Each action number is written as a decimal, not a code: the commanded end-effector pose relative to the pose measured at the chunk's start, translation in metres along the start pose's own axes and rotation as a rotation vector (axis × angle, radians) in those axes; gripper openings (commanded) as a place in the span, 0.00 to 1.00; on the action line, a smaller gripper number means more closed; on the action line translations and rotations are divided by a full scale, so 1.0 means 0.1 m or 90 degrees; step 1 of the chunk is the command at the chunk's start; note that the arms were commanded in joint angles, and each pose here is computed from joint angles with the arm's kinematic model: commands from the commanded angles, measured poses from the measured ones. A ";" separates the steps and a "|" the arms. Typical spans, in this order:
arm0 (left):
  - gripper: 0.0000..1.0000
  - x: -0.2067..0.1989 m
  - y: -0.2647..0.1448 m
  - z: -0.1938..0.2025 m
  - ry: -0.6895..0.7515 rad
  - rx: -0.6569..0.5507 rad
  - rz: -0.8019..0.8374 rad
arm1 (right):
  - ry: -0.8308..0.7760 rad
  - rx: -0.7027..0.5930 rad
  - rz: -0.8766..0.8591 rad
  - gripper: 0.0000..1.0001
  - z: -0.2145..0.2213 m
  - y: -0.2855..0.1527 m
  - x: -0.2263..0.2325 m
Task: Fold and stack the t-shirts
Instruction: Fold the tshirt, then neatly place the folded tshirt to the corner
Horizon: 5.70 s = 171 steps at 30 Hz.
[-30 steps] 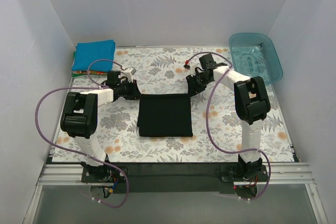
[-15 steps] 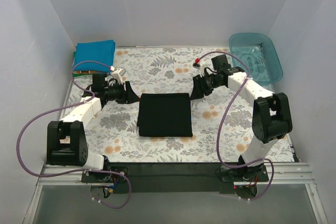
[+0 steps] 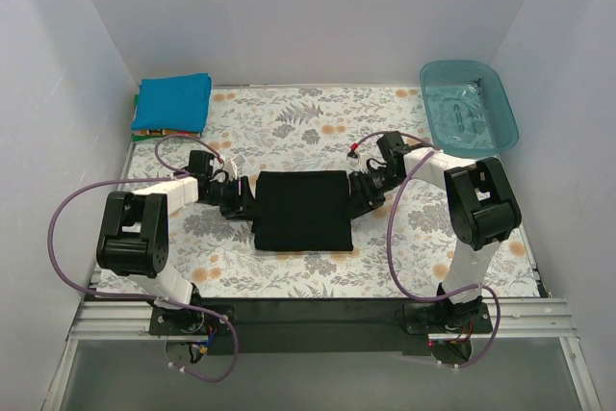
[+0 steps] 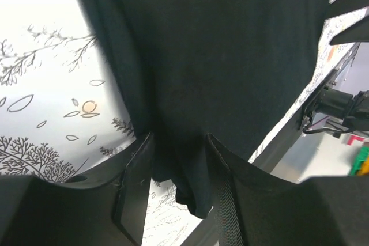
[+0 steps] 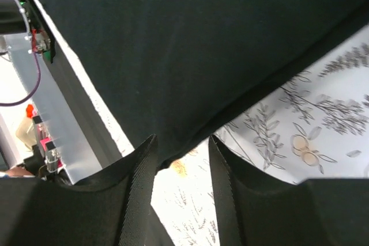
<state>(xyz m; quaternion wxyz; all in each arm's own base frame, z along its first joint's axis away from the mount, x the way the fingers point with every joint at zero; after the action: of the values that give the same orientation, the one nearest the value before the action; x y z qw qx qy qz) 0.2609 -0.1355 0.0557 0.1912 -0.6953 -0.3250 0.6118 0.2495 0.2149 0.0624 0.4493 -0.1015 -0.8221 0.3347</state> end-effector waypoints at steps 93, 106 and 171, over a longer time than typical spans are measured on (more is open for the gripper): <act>0.32 -0.58 0.35 -1.67 -0.008 -0.156 0.235 | -0.061 -0.223 -0.106 0.34 -1.92 0.10 -0.36; 0.42 -0.25 0.26 -2.11 -0.027 -0.196 0.206 | -0.030 -0.300 -0.041 0.45 -2.14 -0.09 -0.97; 0.90 0.23 -0.11 -0.51 -0.425 -0.283 0.014 | -0.600 -0.016 0.244 0.01 -1.19 1.51 1.46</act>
<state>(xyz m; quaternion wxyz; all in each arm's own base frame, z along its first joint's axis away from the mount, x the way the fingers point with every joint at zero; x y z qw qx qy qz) 0.2933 -0.1032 0.0594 -0.0623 -0.4983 -0.4724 0.7243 0.2433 0.4394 0.0675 -0.0412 -0.0941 -0.8847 0.4547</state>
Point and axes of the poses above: each gripper's point midway between its finger pads, its own y axis out along the fingers, its own x axis along the line the jaws close on, z = x × y, the point moved 2 cm from there along -y, back along the fingers, and after that the axes turned 7 degrees about -y, right-handed, at the moved point
